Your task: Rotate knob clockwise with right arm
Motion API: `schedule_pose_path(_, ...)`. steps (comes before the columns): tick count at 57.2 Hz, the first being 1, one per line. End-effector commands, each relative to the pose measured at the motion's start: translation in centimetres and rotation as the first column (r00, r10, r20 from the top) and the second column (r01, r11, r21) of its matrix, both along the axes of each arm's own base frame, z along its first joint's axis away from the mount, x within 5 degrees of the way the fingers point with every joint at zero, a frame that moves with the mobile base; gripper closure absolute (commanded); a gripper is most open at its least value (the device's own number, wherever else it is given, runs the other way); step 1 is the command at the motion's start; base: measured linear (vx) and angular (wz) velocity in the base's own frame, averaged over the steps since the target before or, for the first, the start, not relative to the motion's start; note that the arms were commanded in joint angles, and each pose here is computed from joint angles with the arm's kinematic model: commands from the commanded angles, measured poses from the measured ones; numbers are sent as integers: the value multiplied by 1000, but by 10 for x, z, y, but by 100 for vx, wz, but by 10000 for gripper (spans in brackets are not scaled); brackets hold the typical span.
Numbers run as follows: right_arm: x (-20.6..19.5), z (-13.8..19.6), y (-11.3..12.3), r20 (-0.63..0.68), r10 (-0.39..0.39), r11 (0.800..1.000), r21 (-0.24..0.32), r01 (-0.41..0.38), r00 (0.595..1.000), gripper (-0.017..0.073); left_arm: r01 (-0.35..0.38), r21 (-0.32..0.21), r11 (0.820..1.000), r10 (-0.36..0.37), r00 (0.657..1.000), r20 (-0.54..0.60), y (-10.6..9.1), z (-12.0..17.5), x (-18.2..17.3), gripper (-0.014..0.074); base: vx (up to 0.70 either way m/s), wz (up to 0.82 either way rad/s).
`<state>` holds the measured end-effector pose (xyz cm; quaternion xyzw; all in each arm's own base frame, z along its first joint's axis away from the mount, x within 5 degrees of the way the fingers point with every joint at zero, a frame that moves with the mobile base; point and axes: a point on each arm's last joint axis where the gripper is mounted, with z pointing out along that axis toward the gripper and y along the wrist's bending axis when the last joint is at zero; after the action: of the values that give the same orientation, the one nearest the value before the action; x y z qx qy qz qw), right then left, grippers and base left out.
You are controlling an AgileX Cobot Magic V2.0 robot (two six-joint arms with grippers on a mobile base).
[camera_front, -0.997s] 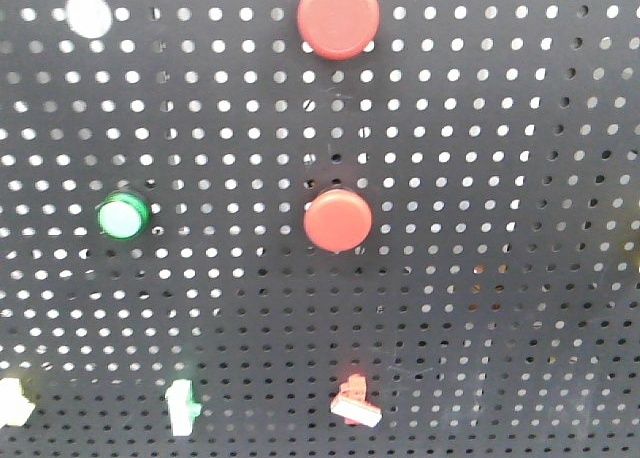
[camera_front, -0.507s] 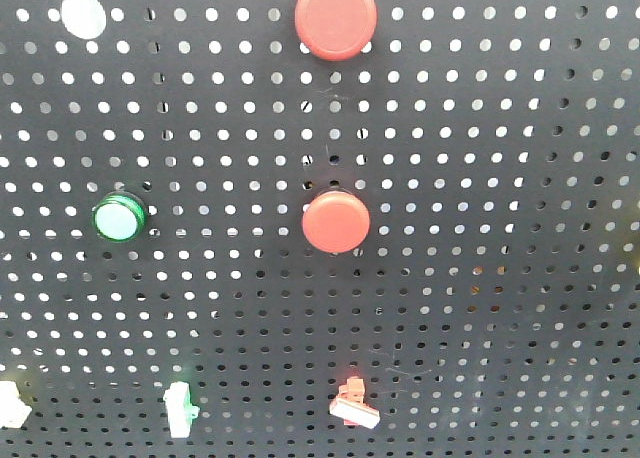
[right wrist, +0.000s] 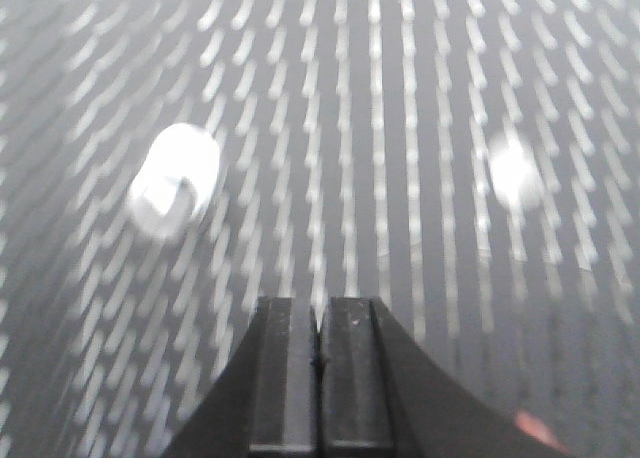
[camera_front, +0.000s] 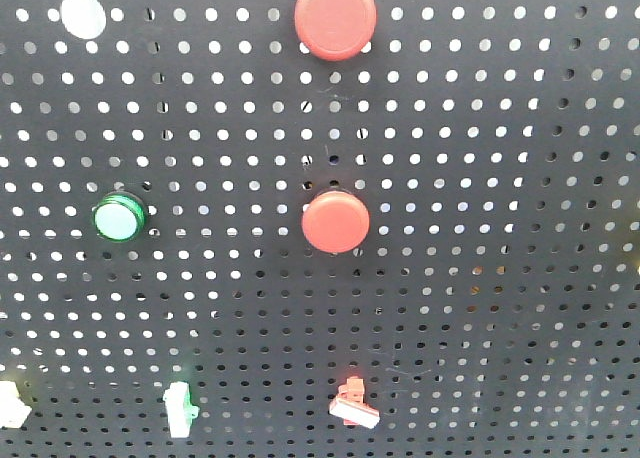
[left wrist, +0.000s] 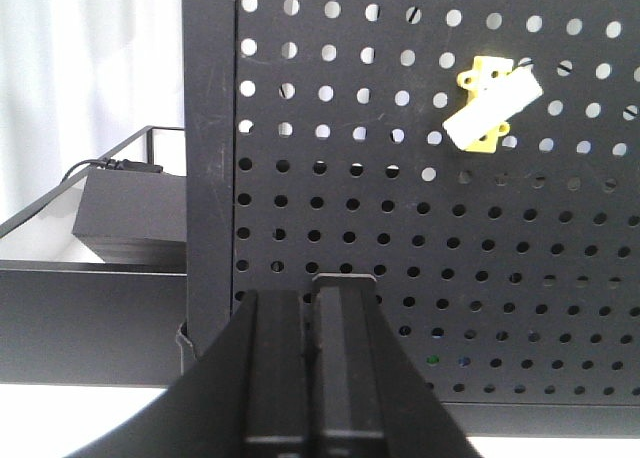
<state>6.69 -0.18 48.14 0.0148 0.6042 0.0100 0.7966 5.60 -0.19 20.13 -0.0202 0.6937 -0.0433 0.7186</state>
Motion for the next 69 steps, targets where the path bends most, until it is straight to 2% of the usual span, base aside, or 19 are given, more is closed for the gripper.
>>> schedule_pose_path(1,15,32,-1,-7,-22,1000,-16,22,1000,568,-10,-20,1000,11,998,68,1,3,0,600,0,0)
schedule_pose_path(12,29,55,-1,14,-21,1000,-12,22,1000,568,-10,-20,1000,11,998,68,1,3,0,600,0,0)
schedule_pose_path(15,30,58,0,37,-22,999,-28,24,999,568,-10,-20,1000,11,998,68,1,3,0,600,0,0)
schedule_pose_path(22,29,59,1,45,-45,989,-139,51,998,568,-10,-20,1000,11,998,68,1,3,0,600,0,0)
schedule_pose_path(27,30,57,4,23,-41,967,-252,46,999,568,-10,-20,1000,11,998,68,1,3,0,600,0,0)
schedule_pose_path(28,30,56,5,16,-43,954,-298,46,999,568,-10,-20,1000,11,998,68,1,3,0,600,0,0)
schedule_pose_path(31,31,54,9,-2,-19,922,-388,16,1000,568,-10,-20,1000,11,998,68,1,3,0,600,0,0)
schedule_pose_path(32,32,53,12,-10,3,915,-403,-7,1000,568,-10,-20,1000,11,998,68,1,3,0,600,0,0)
schedule_pose_path(34,34,51,15,-19,18,887,-461,-25,1000,568,-10,-20,1000,11,998,68,1,3,0,600,0,0)
schedule_pose_path(37,37,48,23,-39,66,819,-568,-77,997,568,-10,-20,1000,11,998,68,1,3,0,600,0,0)
schedule_pose_path(39,39,47,26,-45,90,797,-595,-99,995,568,-10,-20,1000,11,998,68,1,3,0,600,0,0)
schedule_pose_path(40,41,46,28,-49,96,768,-632,-105,994,568,-10,-20,1000,11,998,68,1,3,0,600,0,0)
schedule_pose_path(42,42,45,29,-47,104,740,-664,-109,993,568,-10,-20,1000,11,998,68,1,3,0,600,0,0)
schedule_pose_path(43,42,45,30,-44,103,720,-686,-105,994,568,-10,-20,1000,11,998,68,1,3,0,600,0,0)
schedule_pose_path(45,43,45,31,-36,105,704,-703,-99,994,568,-10,-20,1000,11,998,68,1,3,0,600,0,0)
schedule_pose_path(48,43,47,30,-20,99,701,-708,-84,995,568,-10,-20,1000,11,998,68,1,3,0,600,0,0)
schedule_pose_path(56,42,51,29,29,88,729,-683,-45,996,561,-10,-20,1000,11,998,68,1,3,0,600,0,0)
schedule_pose_path(69,41,57,27,84,70,749,-662,3,994,488,-10,-20,1000,11,998,68,1,3,0,600,0,0)
